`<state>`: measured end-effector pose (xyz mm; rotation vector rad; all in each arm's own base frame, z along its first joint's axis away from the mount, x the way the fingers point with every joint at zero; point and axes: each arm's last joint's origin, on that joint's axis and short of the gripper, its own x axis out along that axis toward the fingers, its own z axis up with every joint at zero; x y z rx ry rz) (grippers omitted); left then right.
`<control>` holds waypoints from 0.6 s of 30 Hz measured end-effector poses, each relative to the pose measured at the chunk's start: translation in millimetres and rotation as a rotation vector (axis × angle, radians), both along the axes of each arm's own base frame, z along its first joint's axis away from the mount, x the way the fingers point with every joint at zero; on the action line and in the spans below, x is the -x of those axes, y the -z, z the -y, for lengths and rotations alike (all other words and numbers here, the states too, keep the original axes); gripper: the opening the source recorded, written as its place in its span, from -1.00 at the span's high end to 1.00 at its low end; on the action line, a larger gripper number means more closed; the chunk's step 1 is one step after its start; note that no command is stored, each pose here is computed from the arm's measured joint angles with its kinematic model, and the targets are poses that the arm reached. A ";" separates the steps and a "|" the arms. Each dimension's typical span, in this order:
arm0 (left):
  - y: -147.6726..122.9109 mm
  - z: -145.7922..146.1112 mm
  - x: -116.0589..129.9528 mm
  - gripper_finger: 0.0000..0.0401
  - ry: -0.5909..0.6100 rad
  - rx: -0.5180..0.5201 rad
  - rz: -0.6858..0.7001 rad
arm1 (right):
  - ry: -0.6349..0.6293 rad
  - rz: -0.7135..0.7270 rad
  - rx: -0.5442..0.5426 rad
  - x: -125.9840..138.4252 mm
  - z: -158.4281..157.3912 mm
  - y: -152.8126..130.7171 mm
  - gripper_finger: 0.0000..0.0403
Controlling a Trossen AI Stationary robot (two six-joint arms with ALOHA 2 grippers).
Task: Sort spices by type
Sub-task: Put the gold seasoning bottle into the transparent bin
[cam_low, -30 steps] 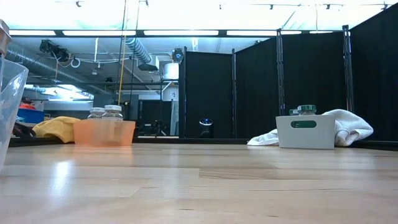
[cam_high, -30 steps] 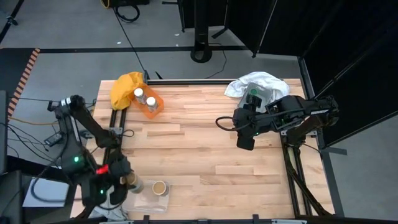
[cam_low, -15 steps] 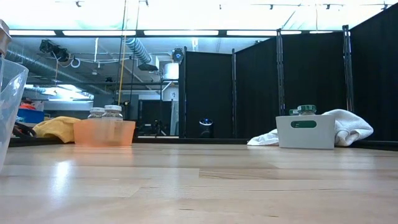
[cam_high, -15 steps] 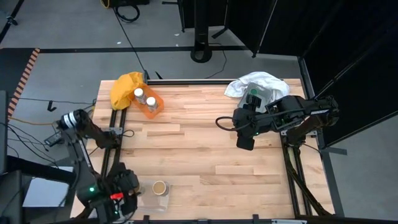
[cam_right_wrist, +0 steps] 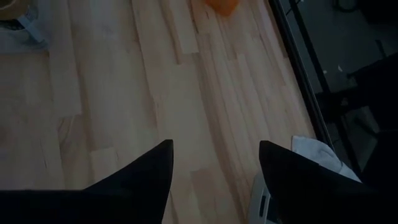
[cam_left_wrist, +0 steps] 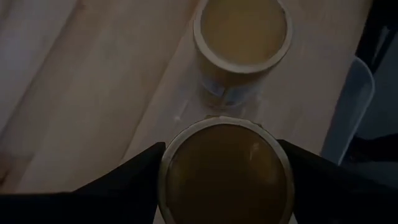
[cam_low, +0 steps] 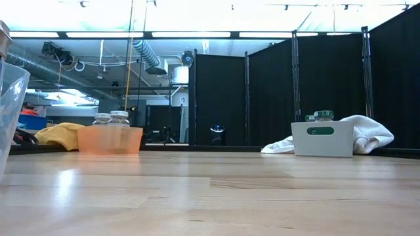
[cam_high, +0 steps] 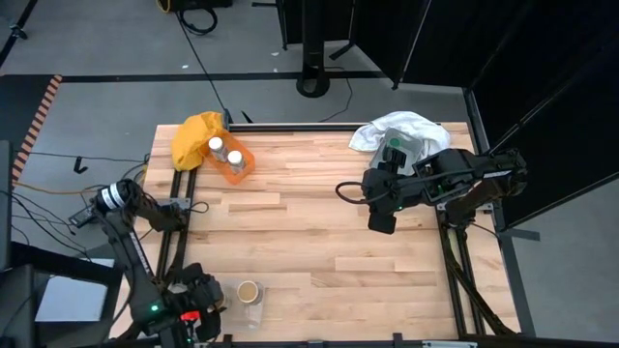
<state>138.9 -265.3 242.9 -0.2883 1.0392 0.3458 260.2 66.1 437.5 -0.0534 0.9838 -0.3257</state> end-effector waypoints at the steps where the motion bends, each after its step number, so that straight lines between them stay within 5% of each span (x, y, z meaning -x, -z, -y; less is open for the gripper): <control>1: 2.4 0.0 0.2 -0.41 0.000 0.003 -0.001 | 0.000 0.000 0.000 0.0 0.0 0.0 -0.22; 18: 11.8 -4.4 3.4 -0.60 -0.024 0.027 -0.069 | -0.016 -0.006 0.010 0.0 0.0 0.0 -0.26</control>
